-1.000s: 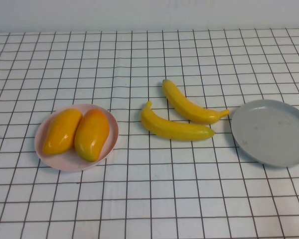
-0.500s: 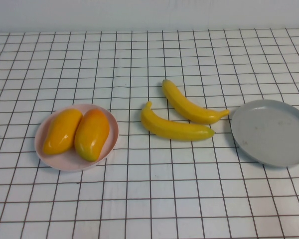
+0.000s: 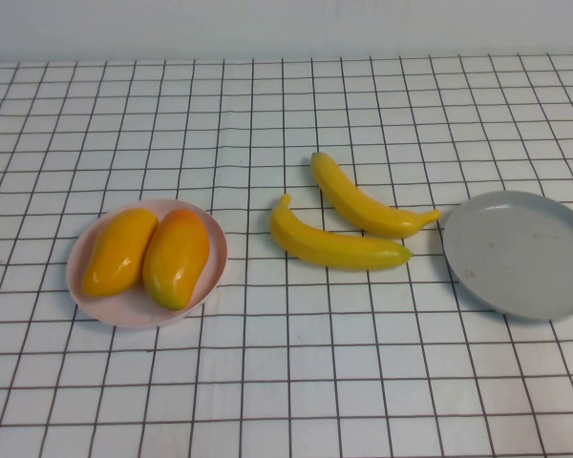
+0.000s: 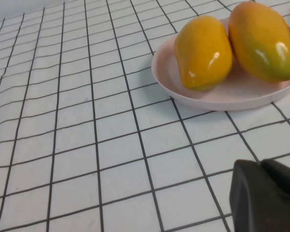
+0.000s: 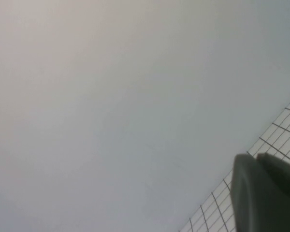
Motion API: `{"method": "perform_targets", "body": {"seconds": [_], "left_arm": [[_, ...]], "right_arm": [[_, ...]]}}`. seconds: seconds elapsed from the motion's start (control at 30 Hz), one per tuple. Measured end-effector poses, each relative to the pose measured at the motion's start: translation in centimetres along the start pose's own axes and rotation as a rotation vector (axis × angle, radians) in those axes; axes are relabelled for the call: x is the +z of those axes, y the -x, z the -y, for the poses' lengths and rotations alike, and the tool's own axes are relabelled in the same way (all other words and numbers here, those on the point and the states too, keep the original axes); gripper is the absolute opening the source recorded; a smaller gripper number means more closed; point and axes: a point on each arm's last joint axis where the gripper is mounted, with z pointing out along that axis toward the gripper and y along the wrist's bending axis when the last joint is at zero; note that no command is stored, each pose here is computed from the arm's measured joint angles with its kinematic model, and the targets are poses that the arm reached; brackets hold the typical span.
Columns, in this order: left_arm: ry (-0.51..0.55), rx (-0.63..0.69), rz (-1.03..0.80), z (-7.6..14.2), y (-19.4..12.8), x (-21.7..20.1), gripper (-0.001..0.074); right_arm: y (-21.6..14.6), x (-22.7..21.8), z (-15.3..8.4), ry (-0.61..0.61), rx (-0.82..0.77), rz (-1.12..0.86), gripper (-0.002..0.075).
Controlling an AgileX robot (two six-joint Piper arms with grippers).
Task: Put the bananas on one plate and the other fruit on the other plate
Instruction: Put another type of fruit in the right plate
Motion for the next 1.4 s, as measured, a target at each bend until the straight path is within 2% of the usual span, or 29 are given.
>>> {"method": "perform_targets", "body": {"seconds": [0.1, 0.23, 0.3, 0.4, 0.5, 0.63, 0.7, 0.9, 1.0, 1.1, 1.27, 1.4], "left_arm": [[0.000, 0.000, 0.000, 0.0, 0.0, 0.0, -0.0003], [0.000, 0.000, 0.000, 0.0, 0.0, 0.0, -0.0003], [0.000, 0.000, 0.000, 0.0, 0.0, 0.0, -0.0003], [0.000, 0.000, 0.000, 0.0, 0.0, 0.0, -0.0003], [0.000, 0.000, 0.000, 0.0, 0.0, 0.0, -0.0003], [0.000, 0.000, 0.000, 0.0, 0.0, 0.0, -0.0003], [0.000, 0.000, 0.000, 0.0, 0.0, 0.0, -0.0003], [0.001, 0.002, 0.000, 0.0, 0.0, 0.0, -0.0003], [0.001, 0.002, 0.000, 0.0, 0.0, 0.0, -0.0003], [0.001, 0.002, 0.000, 0.0, 0.0, 0.0, -0.0003], [0.001, 0.002, 0.000, 0.0, 0.0, 0.0, -0.0004], [0.001, 0.001, 0.000, 0.0, 0.0, 0.0, -0.0004]], "right_arm": [[-0.5, 0.0, 0.4, -0.045, 0.004, -0.050, -0.0017], [-1.8, -0.4, 0.9, -0.259, -0.077, -0.332, -0.0016], [-1.8, -0.1, 0.1, -0.309, -0.136, -0.450, -0.0017], [-1.3, 1.0, -1.9, -0.298, -0.270, -0.592, -0.0016], [-0.1, 3.0, -4.7, -0.221, -0.441, -0.689, -0.0016], [0.7, 5.7, -6.7, -0.170, -0.578, -0.784, -0.0016], [0.6, 7.2, -7.2, -0.141, -0.677, -0.901, -0.0016], [0.3, 11.2, -9.2, 0.000, -0.790, -1.219, -0.0016], [-0.2, 13.5, -10.3, 0.074, -0.810, -1.302, -0.0016], [-1.4, 15.4, -11.0, 0.132, -0.821, -1.369, -0.0016], [-5.6, 17.7, -11.3, 0.224, -0.887, -1.515, -0.0016], [-8.8, 19.6, -12.0, 0.315, -0.971, -1.525, 0.0008]]}}
